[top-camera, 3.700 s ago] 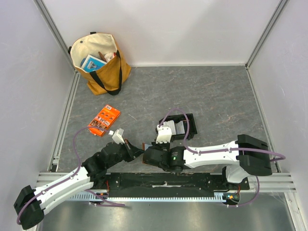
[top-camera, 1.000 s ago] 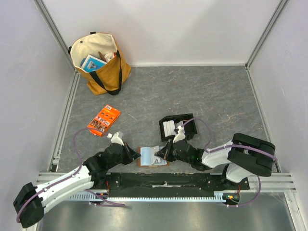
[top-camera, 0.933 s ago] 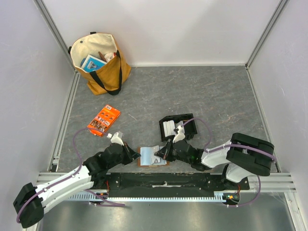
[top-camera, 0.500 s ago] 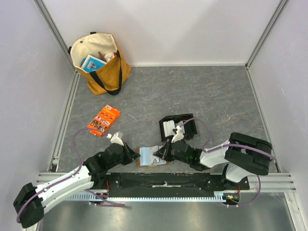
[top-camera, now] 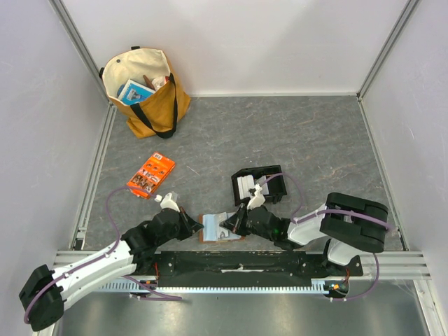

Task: Put the credit cards into the card holder
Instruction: Insert the credit card into the card slot.

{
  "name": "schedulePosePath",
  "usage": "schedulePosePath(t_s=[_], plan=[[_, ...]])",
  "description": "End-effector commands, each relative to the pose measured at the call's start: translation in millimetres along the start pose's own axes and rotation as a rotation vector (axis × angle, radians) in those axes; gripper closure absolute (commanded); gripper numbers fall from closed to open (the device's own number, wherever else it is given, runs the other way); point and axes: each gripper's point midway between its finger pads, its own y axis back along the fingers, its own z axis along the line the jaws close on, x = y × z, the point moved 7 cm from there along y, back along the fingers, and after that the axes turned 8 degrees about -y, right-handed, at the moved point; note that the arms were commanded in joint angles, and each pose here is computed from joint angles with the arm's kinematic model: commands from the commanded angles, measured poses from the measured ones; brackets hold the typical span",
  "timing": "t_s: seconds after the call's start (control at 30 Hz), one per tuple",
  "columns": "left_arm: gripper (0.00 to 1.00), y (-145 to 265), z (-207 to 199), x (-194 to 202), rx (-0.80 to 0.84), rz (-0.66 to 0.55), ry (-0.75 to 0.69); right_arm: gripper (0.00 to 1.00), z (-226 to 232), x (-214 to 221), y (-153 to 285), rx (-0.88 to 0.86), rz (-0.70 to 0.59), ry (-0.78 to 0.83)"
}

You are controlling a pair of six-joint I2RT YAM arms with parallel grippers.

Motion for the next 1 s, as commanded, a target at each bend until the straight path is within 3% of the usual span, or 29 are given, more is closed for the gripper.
schedulePosePath(t_s=[0.0,0.1,0.23,0.43,0.53,0.97], plan=[[0.98,-1,7,0,-0.050,-0.007,0.020,1.00,-15,8,-2,0.072,0.010,-0.043],[0.98,-1,7,2,-0.051,0.000,0.020,0.99,-14,11,-4,0.078,0.035,-0.033],[0.98,-2,7,1,-0.051,-0.009,0.025,0.87,-18,19,-4,0.136,0.107,-0.002],[0.98,-2,7,0,-0.051,-0.009,0.020,0.45,-9,0,12,0.283,0.014,0.125],[0.98,-2,7,0,-0.051,-0.010,0.017,0.34,-2,-12,14,0.335,-0.046,0.191],[0.98,-1,5,-1,-0.037,-0.015,0.014,0.32,25,1,-16,0.333,0.077,0.309]])
